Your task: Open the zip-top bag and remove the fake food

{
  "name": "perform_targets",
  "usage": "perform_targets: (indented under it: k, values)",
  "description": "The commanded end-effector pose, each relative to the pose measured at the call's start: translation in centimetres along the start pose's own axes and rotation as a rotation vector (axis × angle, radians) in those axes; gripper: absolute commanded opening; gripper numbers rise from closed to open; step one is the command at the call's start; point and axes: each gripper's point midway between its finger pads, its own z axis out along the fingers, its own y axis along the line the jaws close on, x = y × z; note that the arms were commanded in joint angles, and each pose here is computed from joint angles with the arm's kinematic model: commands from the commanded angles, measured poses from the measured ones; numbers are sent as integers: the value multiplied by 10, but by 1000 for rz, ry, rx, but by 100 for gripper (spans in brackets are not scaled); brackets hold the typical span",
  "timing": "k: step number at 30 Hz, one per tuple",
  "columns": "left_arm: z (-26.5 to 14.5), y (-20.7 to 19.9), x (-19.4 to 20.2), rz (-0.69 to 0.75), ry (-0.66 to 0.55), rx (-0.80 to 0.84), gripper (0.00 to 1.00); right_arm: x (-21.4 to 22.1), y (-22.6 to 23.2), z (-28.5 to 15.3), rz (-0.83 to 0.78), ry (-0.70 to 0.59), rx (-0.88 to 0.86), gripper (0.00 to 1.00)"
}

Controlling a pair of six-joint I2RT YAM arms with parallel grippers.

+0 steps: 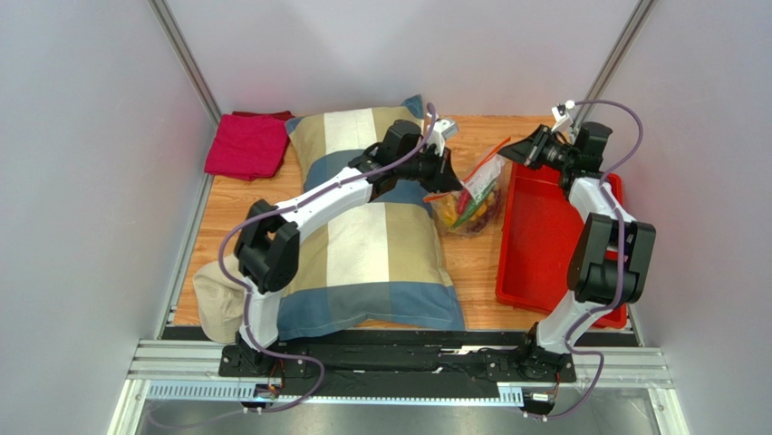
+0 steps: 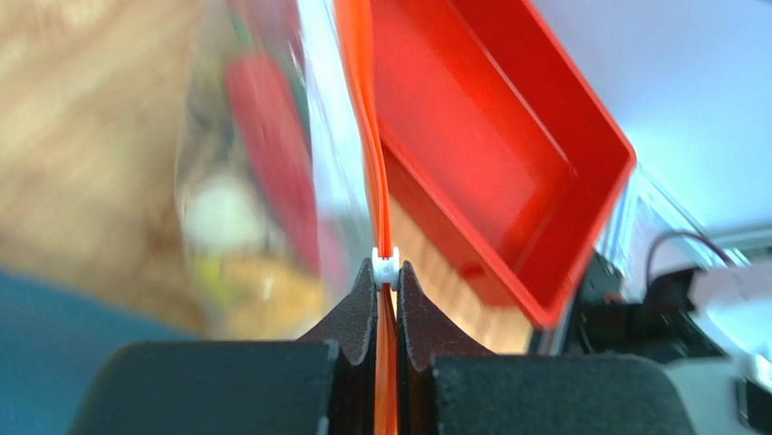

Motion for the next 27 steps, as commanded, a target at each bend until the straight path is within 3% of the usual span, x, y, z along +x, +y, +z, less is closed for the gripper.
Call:
perform_targets:
  k: [1,7,13,14,16,17,19,22,26,27]
  values:
    - [-53,-41,16,-62,84,20,0,-44,-27,4,8,-98,115,0]
    - [-59,-79,50,-129,164,68,0,-44,-35,25,101,-24,162,0]
    - [-32,-104,41,-203,162,180,0,-30,-33,46,211,91,254,0]
    - [-30,-107,32,-190,153,186,0,-4,-41,44,324,185,311,2]
    - [-25,-102,34,-190,174,174,0,-1,-34,46,309,236,379,14]
    - [-24,-102,31,-183,166,174,0,5,-25,35,328,266,423,0]
    - [-21,-101,32,-185,167,175,0,5,-28,21,302,232,545,0]
    - [-18,-101,37,-205,181,185,0,-18,-5,7,252,168,570,4]
    - [-17,-100,36,-209,178,186,0,0,1,-17,269,257,670,0]
    - [-17,-100,35,-206,176,185,0,0,8,-21,247,253,671,5]
